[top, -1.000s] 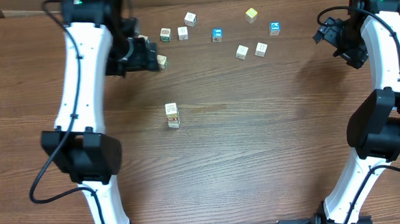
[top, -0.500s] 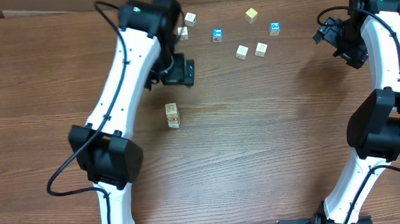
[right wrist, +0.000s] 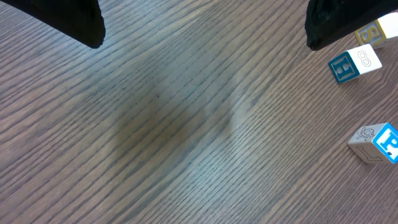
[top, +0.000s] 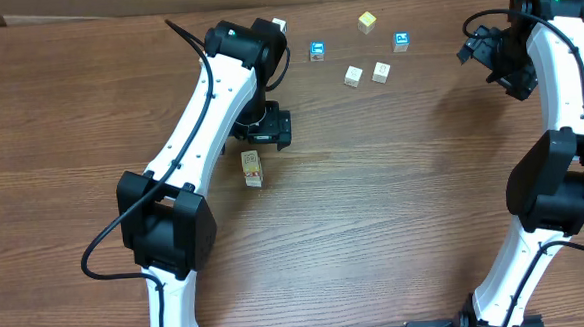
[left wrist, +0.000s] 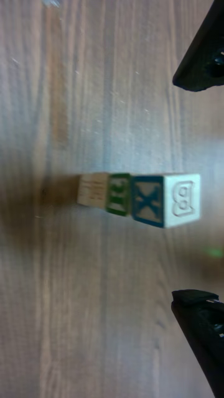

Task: Form a tower
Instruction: 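Move the left gripper over the top of the stack, then lower the left gripper around the top 'E' block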

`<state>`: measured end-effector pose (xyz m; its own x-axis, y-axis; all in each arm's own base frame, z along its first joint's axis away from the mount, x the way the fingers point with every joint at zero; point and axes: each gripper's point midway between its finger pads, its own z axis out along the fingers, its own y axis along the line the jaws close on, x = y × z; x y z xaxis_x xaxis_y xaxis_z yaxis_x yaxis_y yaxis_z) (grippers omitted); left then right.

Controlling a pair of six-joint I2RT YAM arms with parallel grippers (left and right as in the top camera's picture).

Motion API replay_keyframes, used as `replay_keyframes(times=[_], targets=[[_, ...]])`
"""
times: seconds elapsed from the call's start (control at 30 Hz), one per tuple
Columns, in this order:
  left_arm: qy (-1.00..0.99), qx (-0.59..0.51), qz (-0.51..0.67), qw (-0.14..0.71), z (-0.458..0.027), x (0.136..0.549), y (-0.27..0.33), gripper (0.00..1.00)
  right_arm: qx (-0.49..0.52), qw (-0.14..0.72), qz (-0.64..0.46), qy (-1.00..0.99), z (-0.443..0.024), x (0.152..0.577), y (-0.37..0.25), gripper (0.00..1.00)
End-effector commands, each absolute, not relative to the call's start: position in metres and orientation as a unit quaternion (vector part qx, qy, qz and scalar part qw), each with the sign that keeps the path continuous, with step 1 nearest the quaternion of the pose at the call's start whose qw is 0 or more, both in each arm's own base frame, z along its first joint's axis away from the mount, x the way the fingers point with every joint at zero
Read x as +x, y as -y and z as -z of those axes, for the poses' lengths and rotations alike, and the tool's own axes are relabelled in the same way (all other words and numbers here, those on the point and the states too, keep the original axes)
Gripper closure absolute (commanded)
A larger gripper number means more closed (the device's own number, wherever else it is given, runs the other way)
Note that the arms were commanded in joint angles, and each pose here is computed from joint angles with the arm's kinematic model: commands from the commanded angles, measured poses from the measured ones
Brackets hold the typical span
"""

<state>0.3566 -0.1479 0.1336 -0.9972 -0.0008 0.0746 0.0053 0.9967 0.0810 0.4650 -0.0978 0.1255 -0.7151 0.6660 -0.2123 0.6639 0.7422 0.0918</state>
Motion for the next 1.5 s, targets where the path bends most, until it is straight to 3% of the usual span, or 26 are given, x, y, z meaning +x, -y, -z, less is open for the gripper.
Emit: replay_keyframes(times=[0.0, 0.33, 0.73, 0.87, 1.1, 1.47], targets=[[0.999, -0.011, 0.036, -0.013, -0.159, 0.352, 0.148, 0.01, 0.357, 0.138, -0.008, -0.924, -0.140, 0.471, 0.099, 0.00], [0.989, -0.025, 0.001, -0.145, -0.163, 0.342, 0.137, 0.00, 0.357, 0.138, -0.008, -0.924, -0.140, 0.471, 0.099, 0.00], [0.997, -0.022, 0.035, -0.067, -0.099, 0.339, 0.134, 0.00, 0.357, 0.138, -0.008, -0.924, -0.140, 0.471, 0.099, 0.00], [0.999, -0.026, 0.013, -0.029, -0.081, 0.333, 0.145, 0.06, 0.357, 0.138, -0.008, -0.924, -0.140, 0.471, 0.099, 0.00], [0.999, -0.027, 0.010, -0.019, -0.072, 0.332, 0.149, 0.13, 0.357, 0.138, -0.008, -0.924, -0.140, 0.471, 0.099, 0.00], [0.999, -0.029, 0.030, -0.020, -0.062, 0.336, 0.145, 0.09, 0.357, 0.138, -0.008, -0.924, -0.140, 0.471, 0.099, 0.00]])
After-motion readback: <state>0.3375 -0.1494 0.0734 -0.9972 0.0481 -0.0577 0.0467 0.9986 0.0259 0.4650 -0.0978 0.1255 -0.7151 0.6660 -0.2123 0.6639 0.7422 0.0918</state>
